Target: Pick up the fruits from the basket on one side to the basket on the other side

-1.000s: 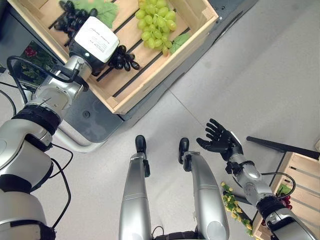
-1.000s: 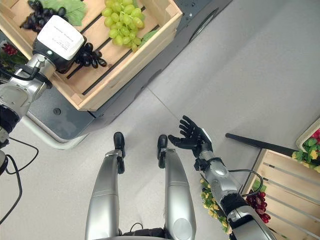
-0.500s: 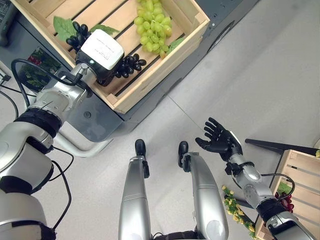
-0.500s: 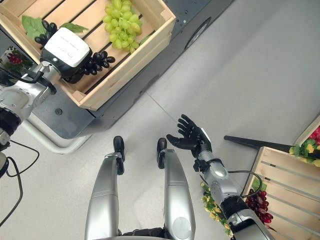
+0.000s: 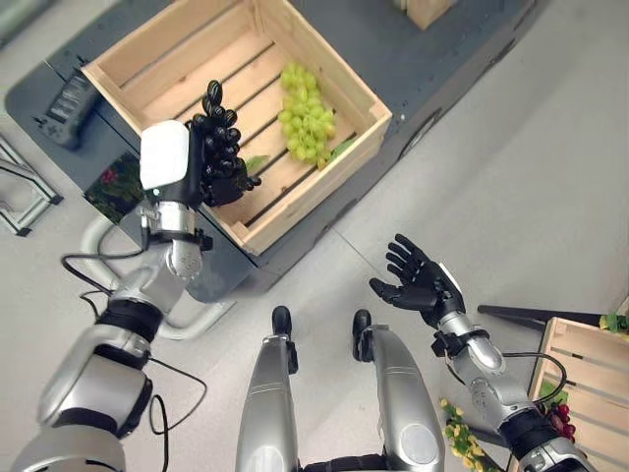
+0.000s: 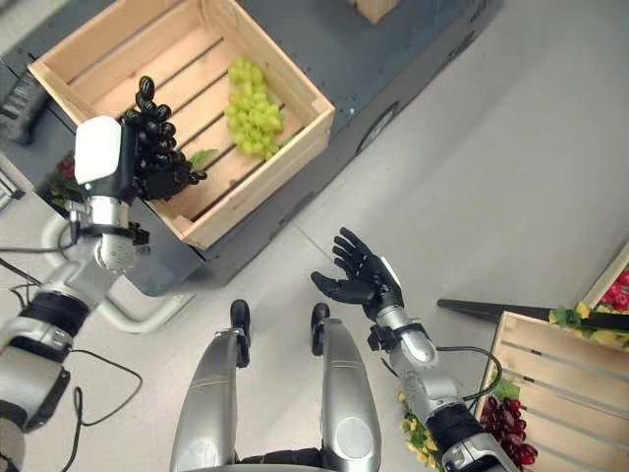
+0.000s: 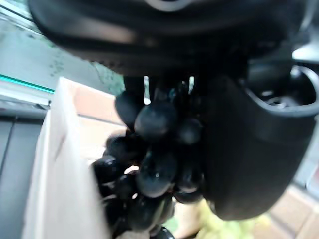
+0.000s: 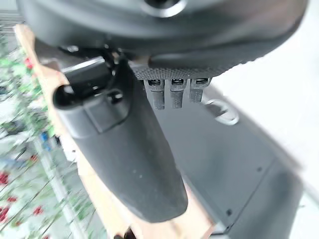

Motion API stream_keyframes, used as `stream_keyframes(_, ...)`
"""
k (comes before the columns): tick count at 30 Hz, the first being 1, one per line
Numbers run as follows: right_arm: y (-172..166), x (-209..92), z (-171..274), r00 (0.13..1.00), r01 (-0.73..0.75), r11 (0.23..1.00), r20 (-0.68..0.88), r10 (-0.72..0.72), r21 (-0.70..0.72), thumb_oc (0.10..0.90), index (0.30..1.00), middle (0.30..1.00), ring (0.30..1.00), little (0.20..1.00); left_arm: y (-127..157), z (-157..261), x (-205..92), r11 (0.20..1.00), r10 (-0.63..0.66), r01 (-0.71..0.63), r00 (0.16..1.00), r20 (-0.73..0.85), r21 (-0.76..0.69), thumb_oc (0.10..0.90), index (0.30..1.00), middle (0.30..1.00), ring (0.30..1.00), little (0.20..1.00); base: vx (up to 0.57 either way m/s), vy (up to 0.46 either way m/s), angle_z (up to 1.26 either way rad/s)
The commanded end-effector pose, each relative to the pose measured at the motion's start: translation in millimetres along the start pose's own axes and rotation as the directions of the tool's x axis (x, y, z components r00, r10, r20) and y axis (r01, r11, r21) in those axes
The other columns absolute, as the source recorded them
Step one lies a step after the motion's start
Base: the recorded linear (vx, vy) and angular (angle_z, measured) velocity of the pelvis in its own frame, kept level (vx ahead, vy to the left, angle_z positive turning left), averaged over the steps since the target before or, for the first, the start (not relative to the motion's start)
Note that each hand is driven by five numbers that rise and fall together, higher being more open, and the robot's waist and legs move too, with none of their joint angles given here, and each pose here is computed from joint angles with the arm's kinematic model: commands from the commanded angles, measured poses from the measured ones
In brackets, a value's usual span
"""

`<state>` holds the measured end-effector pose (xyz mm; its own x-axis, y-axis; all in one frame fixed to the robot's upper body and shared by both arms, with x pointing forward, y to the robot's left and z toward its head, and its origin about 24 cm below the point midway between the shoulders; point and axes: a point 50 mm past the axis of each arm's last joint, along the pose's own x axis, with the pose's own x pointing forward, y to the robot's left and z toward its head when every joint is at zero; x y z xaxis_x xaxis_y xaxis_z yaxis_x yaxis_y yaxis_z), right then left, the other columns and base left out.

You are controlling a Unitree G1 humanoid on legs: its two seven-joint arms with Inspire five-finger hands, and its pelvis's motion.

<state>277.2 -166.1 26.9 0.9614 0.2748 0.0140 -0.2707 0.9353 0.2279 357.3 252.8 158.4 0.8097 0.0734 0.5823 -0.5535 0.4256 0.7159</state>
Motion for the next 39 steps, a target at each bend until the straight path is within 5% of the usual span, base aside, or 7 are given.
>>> stream_keyframes(1, 22.4, 12.0, 49.0, 0.964, -0.089, 0.993, 0.246, 0.104, -0.071, 0.8, 0.9, 0.9, 0.9, 0.9, 46.5, 30.9, 25.4, 0.922, 0.344, -0.32, 0.935, 0.084, -0.217, 0.4, 0.3, 0.3, 0.3, 0.3, 0.05, 0.009, 0.0)
stream_keyframes(13, 51.8, 14.5, 69.6, 0.924, -0.137, 0.968, 0.325, 0.202, -0.21, 0.8, 0.9, 0.9, 0.9, 0.9, 34.1, 45.0, -5.5, 0.787, 0.334, -0.286, 0.942, -0.011, -0.547, 0.4, 0.3, 0.3, 0.3, 0.3, 0.09, -0.002, 0.01)
stream_keyframes(29, 56.8, 10.8, 97.0, 0.864, -0.326, 0.894, 0.288, 0.413, -0.307, 0.8, 0.9, 0.9, 0.9, 0.9, 20.8, 63.5, -10.7, 0.771, 0.028, 0.065, 0.99, 0.136, -0.633, 0.4, 0.3, 0.3, 0.3, 0.3, 0.07, -0.062, -0.02)
stream_keyframes(39, 70.3, 27.2, 101.0, 0.866, -0.421, 0.885, 0.201, 0.457, -0.197, 0.8, 0.9, 0.9, 0.9, 0.9, 15.6, 88.2, -1.7, 0.693, -0.083, 0.28, 0.946, 0.312, -0.664, 0.4, 0.3, 0.3, 0.3, 0.3, 0.0, -0.049, 0.03)
